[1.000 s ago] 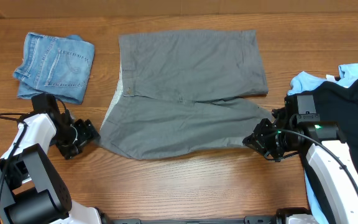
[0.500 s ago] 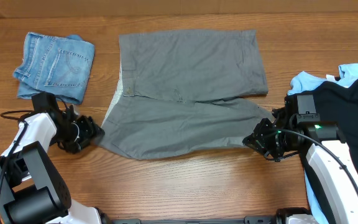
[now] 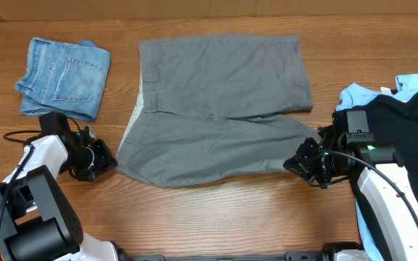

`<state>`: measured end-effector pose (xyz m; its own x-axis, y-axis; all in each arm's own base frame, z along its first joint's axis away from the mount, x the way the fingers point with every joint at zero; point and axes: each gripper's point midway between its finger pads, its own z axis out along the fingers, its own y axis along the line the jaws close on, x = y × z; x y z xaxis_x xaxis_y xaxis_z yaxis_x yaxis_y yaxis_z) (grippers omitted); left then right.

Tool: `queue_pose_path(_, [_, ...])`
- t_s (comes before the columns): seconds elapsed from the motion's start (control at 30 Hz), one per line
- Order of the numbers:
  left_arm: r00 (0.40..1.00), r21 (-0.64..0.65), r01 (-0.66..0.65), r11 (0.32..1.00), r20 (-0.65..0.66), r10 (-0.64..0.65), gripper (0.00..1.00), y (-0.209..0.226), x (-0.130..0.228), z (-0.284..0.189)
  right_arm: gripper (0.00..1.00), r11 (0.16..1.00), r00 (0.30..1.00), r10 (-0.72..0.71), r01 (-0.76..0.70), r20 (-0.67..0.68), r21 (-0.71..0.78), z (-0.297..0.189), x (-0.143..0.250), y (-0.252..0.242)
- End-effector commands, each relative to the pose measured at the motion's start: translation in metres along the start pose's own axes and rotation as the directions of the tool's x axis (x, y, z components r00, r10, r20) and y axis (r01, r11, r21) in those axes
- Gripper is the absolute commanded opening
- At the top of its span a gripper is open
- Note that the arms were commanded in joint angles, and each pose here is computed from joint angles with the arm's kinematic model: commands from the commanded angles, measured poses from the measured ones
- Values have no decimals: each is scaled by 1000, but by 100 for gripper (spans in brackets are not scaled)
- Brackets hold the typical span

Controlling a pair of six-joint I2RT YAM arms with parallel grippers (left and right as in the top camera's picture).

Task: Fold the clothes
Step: 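Lift the near edge and fold it away over the far half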

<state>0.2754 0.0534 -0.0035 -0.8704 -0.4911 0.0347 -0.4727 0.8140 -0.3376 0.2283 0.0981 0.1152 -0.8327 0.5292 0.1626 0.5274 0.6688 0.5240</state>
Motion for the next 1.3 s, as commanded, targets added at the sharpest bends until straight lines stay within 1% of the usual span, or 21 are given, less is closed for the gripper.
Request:
queue_pose_path(0.0, [995, -48, 13, 999, -96, -17, 12, 15, 27, 18, 4, 999, 999, -31, 32, 29, -31, -8, -4, 12])
queue_pose_path(0.07, [995, -42, 15, 999, -99, -19, 7, 14, 27, 18, 4, 999, 999, -31, 32, 37, -26, -8, -5, 11])
queue_pose_path(0.13, [994, -25, 20, 999, -106, -23, 4, 11, 28, 15, 4, 999, 998, -31, 32, 51, -13, -9, -8, 9])
queue_pose_path(0.27, [993, 4, 27, 1000, -114, -26, 4, -1, 24, -1, 4, 999, 994, -44, 42, 96, 29, -18, -15, 9])
queue_pose_path(0.37, [995, 5, 21, 1000, -102, -21, 4, -11, 18, -26, 4, 994, 986, -59, 44, 155, 98, -38, -22, 9])
queue_pose_path(0.47, [999, 14, -6, 1000, -42, 6, 4, -24, 12, -60, 4, 986, 975, -67, 32, 214, 164, -67, -26, 12])
queue_pose_path(0.6, [997, -5, -43, 999, 66, 43, 4, -36, 13, -107, 4, 980, 965, -75, 26, 251, 195, -102, -20, 22])
queue_pose_path(0.73, [982, -54, -68, 996, 172, 76, 4, -39, 25, -147, 4, 971, 944, -94, 17, 316, 239, -136, -18, 26])
queue_pose_path(0.87, [968, -72, -63, 995, 237, 78, 4, -40, 42, -170, 4, 960, 908, -121, 5, 401, 280, -172, -18, 29])
queue_pose_path(1.07, [962, -135, -4, 991, 270, 41, 4, -30, 74, -191, 4, 966, 889, -138, 24, 436, 256, -201, -6, 41])
queue_pose_path(1.27, [958, -156, -4, 988, 282, 49, 4, -31, 88, -209, 4, 966, 873, -156, 37, 461, 257, -210, -7, 45])
